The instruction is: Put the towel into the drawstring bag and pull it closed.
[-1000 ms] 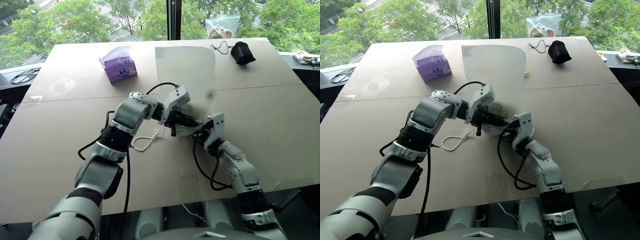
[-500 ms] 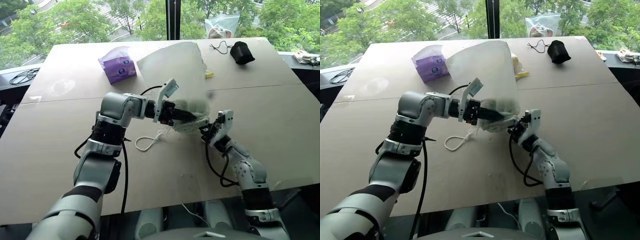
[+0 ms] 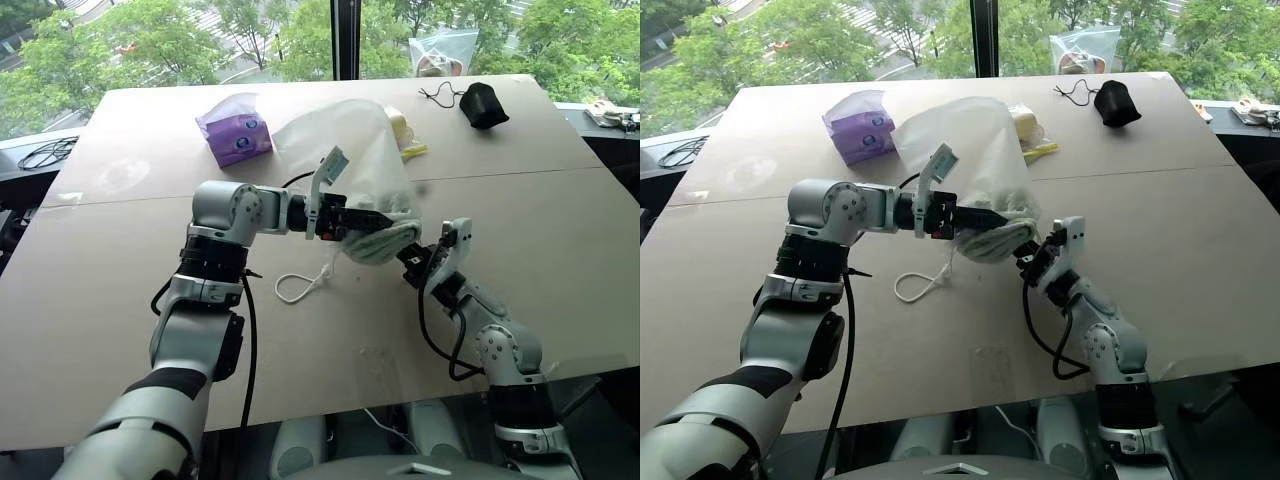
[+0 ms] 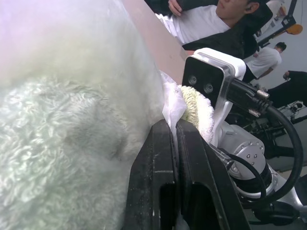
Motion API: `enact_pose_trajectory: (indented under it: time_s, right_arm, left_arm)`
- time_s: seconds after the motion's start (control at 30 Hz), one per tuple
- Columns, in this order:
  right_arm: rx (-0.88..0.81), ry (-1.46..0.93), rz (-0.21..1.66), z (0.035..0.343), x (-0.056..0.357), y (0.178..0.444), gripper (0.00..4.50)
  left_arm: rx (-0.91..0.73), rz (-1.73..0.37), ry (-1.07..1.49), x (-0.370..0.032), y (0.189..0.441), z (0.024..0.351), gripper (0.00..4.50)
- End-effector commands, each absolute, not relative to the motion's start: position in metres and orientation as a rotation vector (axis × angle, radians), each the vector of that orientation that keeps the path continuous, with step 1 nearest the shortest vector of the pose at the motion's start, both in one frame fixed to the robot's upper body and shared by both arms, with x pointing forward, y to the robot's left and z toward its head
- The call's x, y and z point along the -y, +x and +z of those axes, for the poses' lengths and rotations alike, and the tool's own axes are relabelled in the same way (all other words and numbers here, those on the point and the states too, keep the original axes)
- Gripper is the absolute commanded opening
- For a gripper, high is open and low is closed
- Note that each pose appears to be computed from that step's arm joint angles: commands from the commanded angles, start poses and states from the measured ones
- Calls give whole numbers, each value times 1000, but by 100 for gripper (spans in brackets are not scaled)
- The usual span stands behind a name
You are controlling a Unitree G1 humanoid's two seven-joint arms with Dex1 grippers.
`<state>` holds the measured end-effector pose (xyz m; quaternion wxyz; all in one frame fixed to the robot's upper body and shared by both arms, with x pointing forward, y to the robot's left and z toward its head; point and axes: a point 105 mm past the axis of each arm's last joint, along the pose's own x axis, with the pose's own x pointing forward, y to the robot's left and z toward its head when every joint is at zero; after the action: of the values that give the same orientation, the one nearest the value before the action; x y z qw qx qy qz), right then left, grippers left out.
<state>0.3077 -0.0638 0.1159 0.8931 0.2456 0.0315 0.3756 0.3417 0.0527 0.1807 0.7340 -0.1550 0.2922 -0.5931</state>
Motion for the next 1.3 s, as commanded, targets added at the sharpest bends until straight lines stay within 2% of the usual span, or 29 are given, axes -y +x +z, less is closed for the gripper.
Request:
enact_pose_trajectory:
  time_s: [0.03, 0.17, 0.27, 0.3, 0.33, 0.37, 0.4, 0.43, 0.5, 0.6, 0.63, 0.77, 0.83, 0.87, 1.03, 1.27, 1.3]
  right_arm:
    - [-82, 426, 952, 138, 63, 270, 5]
    - [-339, 18, 942, 94, 76, 254, 5]
    - [-370, -98, 903, 86, 87, 258, 5]
    - [-347, -92, 901, 91, 88, 260, 42]
    - [-333, -81, 900, 95, 89, 261, 84]
    - [-326, -83, 901, 97, 90, 261, 99]
    - [-321, -82, 892, 99, 91, 261, 162]
    - [-317, -77, 882, 100, 93, 260, 192]
    - [-306, -60, 883, 103, 94, 256, 283]
    - [-269, -26, 901, 111, 92, 250, 283]
    - [-249, -15, 902, 115, 91, 249, 292]
    - [-198, -9, 899, 126, 88, 247, 296]
    - [-189, -21, 891, 128, 86, 247, 296]
    - [-189, -26, 887, 128, 86, 248, 296]
    - [-196, -39, 880, 124, 83, 250, 296]
    - [-100, -19, 914, 141, 74, 252, 296]
    - [-74, -20, 912, 143, 69, 258, 271]
  left_arm:
    - [-648, -1318, -295, -49, 327, 178, 0]
    - [-668, -1274, -226, -57, 317, 157, 0]
    - [-647, -1268, -168, -62, 318, 147, 0]
    - [-639, -1263, -149, -64, 319, 145, 59]
    - [-629, -1259, -133, -65, 321, 144, 73]
    - [-610, -1255, -112, -66, 323, 145, 107]
    - [-589, -1248, -94, -67, 326, 146, 176]
    - [-570, -1255, -85, -67, 327, 149, 204]
    - [-554, -1280, -93, -67, 326, 155, 295]
    - [-551, -1297, -89, -67, 324, 158, 295]
    - [-549, -1292, -80, -68, 325, 157, 272]
    - [-529, -1301, 12, -68, 325, 152, 130]
    - [-512, -1322, 63, -65, 324, 150, 23]
    - [-505, -1336, 84, -64, 322, 149, 10]
    - [-493, -1357, 122, -61, 320, 151, 10]
    - [-445, -1368, 109, -54, 322, 159, 10]
    - [-442, -1373, 104, -53, 321, 161, 3]
